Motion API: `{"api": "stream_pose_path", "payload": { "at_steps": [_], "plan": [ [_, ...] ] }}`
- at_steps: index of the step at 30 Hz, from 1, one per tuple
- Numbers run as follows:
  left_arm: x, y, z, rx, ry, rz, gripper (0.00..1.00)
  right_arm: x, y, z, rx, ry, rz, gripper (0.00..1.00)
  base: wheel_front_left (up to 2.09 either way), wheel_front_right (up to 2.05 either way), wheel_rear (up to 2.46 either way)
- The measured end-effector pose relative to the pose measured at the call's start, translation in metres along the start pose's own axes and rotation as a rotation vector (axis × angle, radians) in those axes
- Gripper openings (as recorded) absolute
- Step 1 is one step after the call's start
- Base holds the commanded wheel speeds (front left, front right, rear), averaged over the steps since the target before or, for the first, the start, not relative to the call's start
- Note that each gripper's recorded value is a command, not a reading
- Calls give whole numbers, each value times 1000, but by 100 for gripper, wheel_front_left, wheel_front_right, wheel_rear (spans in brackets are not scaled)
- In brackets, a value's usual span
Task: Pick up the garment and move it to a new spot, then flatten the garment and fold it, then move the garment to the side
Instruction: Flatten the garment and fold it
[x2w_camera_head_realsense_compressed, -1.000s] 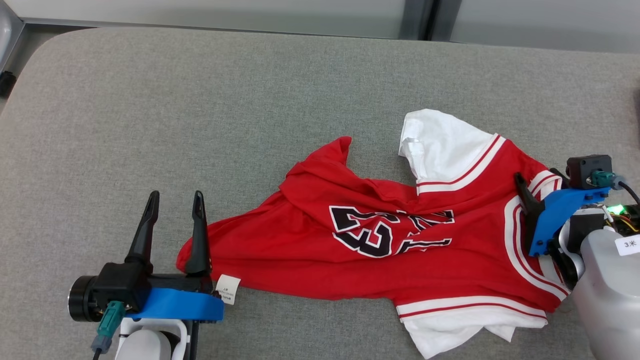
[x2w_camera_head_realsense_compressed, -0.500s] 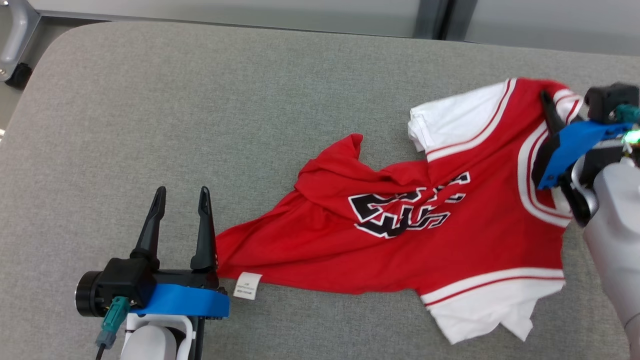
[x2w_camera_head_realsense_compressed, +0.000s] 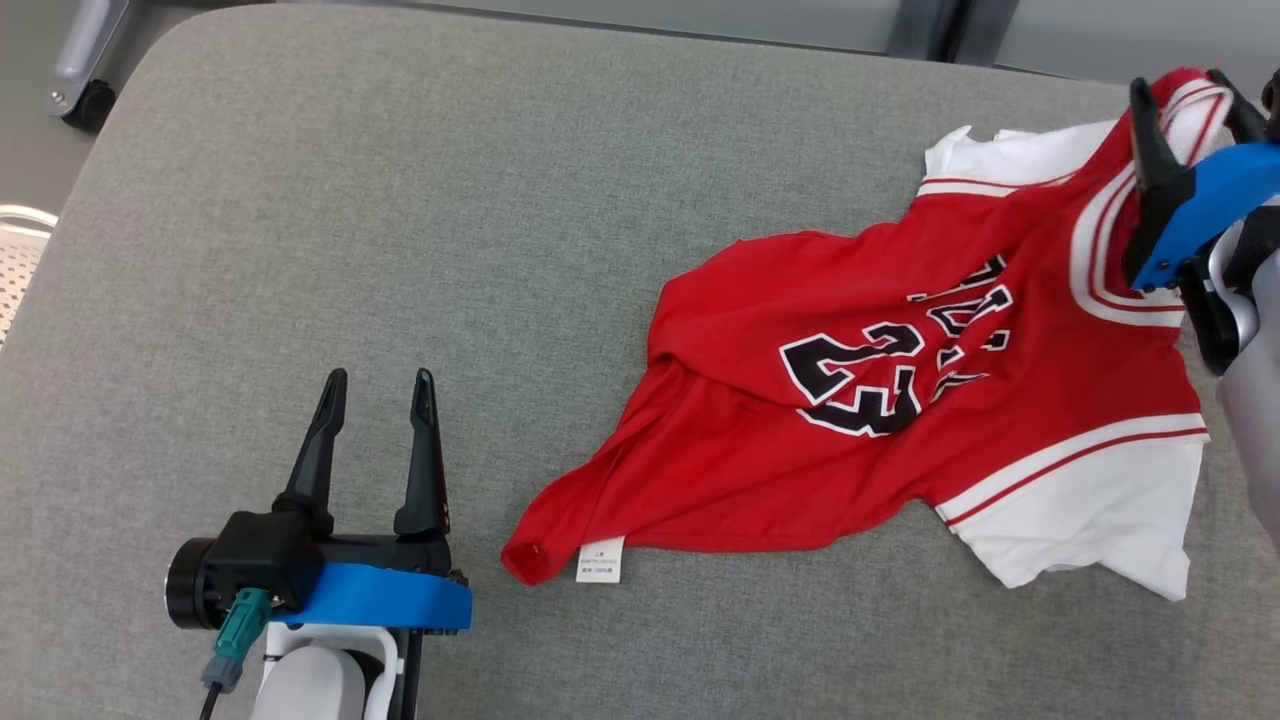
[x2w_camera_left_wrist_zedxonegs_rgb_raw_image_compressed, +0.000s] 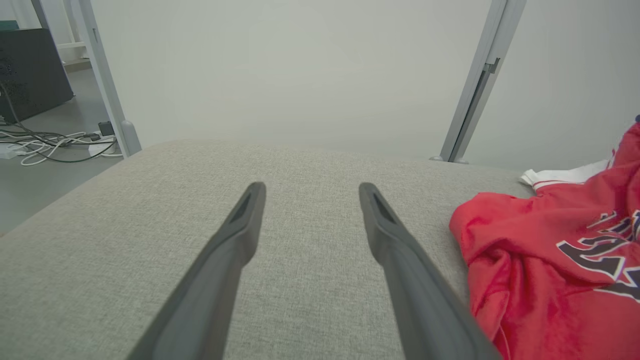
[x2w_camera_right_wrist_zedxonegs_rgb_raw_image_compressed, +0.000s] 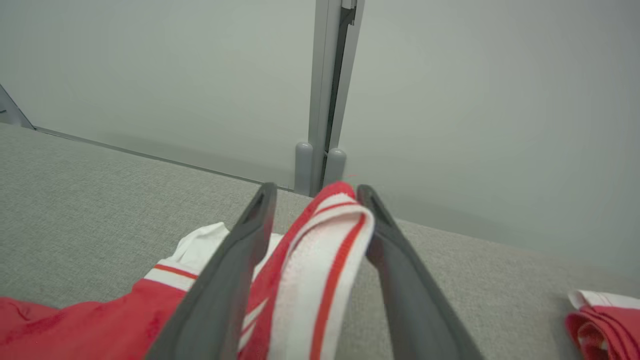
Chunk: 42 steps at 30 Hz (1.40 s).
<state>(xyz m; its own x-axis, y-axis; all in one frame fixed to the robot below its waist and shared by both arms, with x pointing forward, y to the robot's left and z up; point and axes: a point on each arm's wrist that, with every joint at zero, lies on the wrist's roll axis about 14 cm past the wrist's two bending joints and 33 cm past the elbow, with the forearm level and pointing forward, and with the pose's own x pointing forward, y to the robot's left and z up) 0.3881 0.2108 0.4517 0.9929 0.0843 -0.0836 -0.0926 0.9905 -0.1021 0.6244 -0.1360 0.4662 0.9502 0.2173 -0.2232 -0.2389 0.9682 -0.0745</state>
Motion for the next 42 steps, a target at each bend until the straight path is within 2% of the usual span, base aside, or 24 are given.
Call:
{"api": "stream_pose_path", "payload": {
  "at_steps": [8,19,29,37,42],
  "plan": [
    [2,-8,4,4,-14,-27,100,-33,-24,-17,12,-3,-54,100,0,0,0],
    [-2,-24,13,9,-45,-84,100,-111,-34,-8,76,-158,-86,100,0,0,0],
    [-13,-31,19,7,-63,-117,100,-189,-15,-21,158,-227,-115,100,0,0,0],
    [-23,-31,21,8,-69,-120,100,-232,16,-59,219,-166,-125,100,0,0,0],
    [-26,-31,21,7,-69,-121,100,-244,29,-75,218,-123,-115,100,0,0,0]
  ]
}}
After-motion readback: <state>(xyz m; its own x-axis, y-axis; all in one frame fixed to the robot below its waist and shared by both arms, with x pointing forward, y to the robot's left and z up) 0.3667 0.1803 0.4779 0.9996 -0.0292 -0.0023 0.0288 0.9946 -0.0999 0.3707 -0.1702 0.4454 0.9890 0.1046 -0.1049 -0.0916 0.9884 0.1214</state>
